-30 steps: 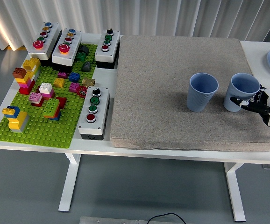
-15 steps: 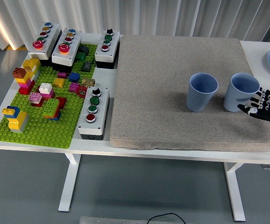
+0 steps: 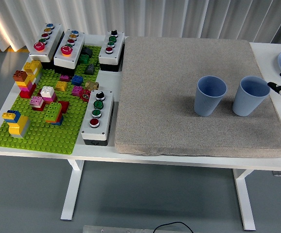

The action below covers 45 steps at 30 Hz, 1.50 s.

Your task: Pick cup pour cup place

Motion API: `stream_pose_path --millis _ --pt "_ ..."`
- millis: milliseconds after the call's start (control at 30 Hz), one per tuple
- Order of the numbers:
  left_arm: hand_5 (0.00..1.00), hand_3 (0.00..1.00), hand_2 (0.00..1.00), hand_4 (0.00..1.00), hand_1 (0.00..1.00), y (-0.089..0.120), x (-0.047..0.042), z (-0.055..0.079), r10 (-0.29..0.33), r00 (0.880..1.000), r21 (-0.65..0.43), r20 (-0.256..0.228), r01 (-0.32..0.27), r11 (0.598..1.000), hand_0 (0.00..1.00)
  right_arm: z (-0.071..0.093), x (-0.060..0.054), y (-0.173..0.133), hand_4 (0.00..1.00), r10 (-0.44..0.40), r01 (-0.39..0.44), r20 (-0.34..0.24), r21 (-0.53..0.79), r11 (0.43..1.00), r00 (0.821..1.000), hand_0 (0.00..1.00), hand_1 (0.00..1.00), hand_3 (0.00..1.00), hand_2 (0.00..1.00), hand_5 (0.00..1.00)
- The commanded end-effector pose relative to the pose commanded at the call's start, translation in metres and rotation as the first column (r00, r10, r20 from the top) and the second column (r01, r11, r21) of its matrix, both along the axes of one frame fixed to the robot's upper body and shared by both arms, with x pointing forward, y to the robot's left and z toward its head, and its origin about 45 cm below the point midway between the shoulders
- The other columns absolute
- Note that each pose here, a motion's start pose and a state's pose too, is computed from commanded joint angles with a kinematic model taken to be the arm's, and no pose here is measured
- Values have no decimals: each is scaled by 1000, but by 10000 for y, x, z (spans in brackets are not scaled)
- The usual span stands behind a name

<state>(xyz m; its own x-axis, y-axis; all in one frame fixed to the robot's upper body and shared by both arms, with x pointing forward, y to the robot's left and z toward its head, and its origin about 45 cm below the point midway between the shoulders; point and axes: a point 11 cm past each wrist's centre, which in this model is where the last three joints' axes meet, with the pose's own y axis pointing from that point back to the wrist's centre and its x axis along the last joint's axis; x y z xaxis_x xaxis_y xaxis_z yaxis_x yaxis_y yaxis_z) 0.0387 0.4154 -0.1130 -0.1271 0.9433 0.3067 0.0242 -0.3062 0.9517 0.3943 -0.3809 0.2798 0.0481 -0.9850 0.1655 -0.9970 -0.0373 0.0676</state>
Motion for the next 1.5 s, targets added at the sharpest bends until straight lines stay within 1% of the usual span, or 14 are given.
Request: stream_pose_path --millis 67,267,300,467,500,533,767,867,967,1200,1267,1300,1467,1500 --pt "940 677 821 511 780 15 -7 4 2 1000 3 -1 -2 1000 732 304 44 -29 899 9 -8 62 -13 1000 998 944 889 955 954 362" --pt "939 677 821 510 779 46 -26 13 1 1000 9 -7 -1 1000 732 818 128 -32 896 -12 10 192 14 1000 981 945 885 947 952 367" --pt "940 679 821 511 777 47 -29 13 1 1000 9 -8 -1 1000 732 857 139 -35 866 -25 20 209 27 999 978 924 841 895 871 341" --pt "940 679 821 511 777 35 -53 7 3 1000 7 -12 -3 1000 732 842 227 -15 866 -79 42 248 152 987 965 924 841 895 871 341" --pt "940 679 823 511 779 31 -57 5 3 1000 6 -13 -3 1000 732 808 247 -13 855 -94 44 254 196 980 963 854 791 858 784 329" --pt "940 679 823 511 779 30 -59 4 4 1000 6 -13 -3 1000 732 796 254 -13 855 -100 43 256 217 975 961 854 791 858 784 329" --pt "940 679 821 511 778 20 -43 2 1 1000 4 -10 -1 1000 732 615 370 -215 856 -371 226 215 497 838 903 858 782 836 769 356" --pt "940 679 821 511 778 21 -28 4 -2 1000 4 -7 2 1000 732 582 419 -303 856 -388 240 158 561 792 908 858 782 836 769 356" --pt "940 679 822 511 779 21 -17 5 -2 1000 4 -4 2 1000 732 586 433 -349 874 -388 241 141 582 777 911 859 782 832 771 404" --pt "940 679 822 511 779 17 8 6 -4 1000 3 0 4 1000 732 627 440 -355 870 -371 229 154 557 798 916 867 782 820 762 432" --pt "940 679 822 511 779 16 18 7 -6 1000 3 2 6 1000 732 620 452 -322 870 -341 207 155 549 810 927 867 782 820 762 432" --pt "942 679 821 512 778 15 22 7 -6 1000 3 2 6 1000 731 614 458 -308 854 -328 196 150 552 810 932 868 767 775 732 869" --pt "942 679 821 512 778 12 27 7 -7 1000 3 3 7 1000 731 588 478 -264 854 -275 161 126 555 816 953 868 767 775 732 869" --pt "943 679 821 512 778 12 27 7 -7 1000 3 3 7 1000 732 588 479 -265 825 -273 162 125 554 817 954 888 784 789 763 998"
